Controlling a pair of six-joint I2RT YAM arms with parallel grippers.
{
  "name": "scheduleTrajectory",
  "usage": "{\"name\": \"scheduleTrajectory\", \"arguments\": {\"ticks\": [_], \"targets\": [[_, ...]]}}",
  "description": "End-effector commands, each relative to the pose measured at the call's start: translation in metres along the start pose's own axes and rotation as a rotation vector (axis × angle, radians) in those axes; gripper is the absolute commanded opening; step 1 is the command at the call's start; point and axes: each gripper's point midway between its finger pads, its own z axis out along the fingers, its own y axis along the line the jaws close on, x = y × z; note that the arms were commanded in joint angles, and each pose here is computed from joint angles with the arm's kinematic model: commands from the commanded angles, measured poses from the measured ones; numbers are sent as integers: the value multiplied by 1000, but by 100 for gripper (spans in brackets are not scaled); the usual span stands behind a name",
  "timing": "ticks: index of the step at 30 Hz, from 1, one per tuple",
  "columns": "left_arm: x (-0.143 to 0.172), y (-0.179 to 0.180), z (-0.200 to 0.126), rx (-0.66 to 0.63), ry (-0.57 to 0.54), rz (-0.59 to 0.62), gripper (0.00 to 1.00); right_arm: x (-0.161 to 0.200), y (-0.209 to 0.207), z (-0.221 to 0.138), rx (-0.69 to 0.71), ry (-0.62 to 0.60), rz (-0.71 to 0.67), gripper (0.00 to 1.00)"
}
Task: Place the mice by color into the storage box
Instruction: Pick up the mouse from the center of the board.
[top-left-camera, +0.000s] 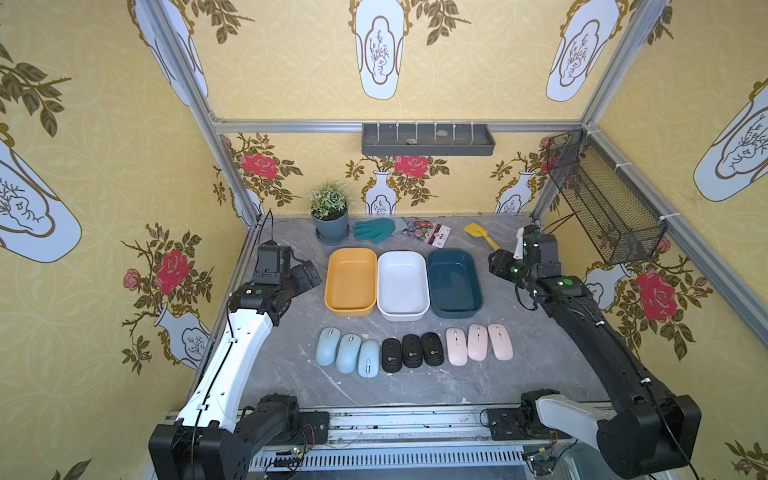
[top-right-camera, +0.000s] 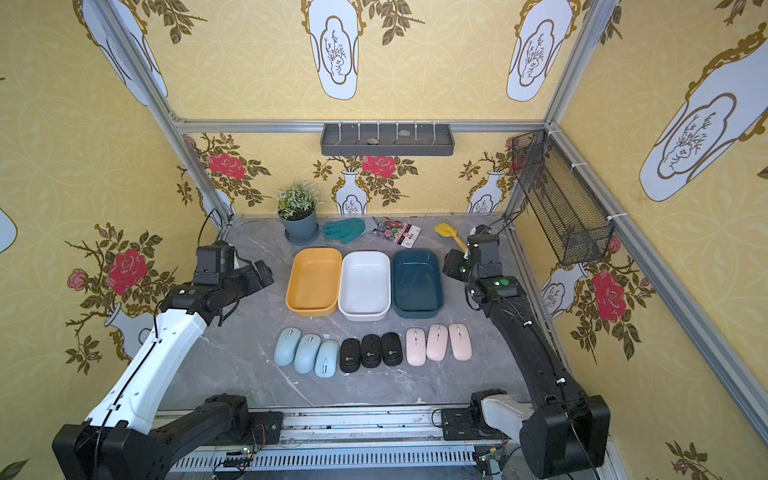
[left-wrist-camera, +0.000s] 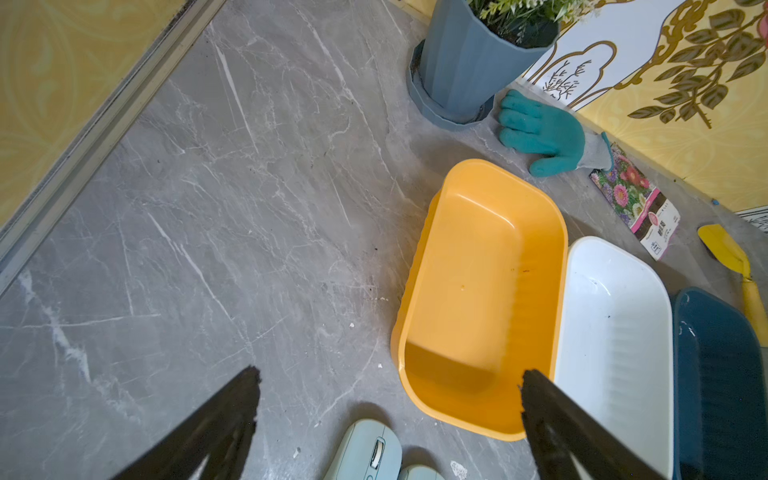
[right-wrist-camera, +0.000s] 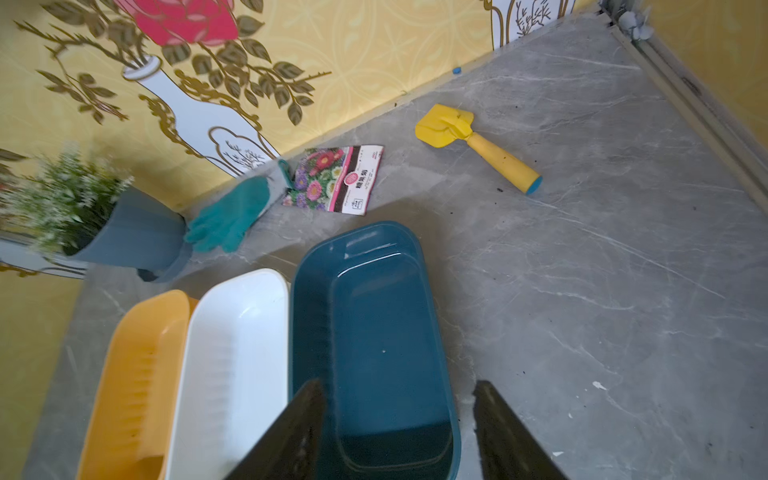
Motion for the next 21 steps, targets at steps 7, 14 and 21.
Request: {"name": "scheduleTrajectory", "arguments": {"ticks": [7, 14, 21], "targets": [[2, 5, -7, -15, -16, 10, 100, 24, -33, 2, 161, 28, 13, 86], [5, 3, -6, -16, -11, 22, 100, 37, -33, 4, 138, 52, 28, 91], [6, 4, -3, -23, -5, 26, 100, 42, -38, 4, 161, 71, 30, 92]]}}
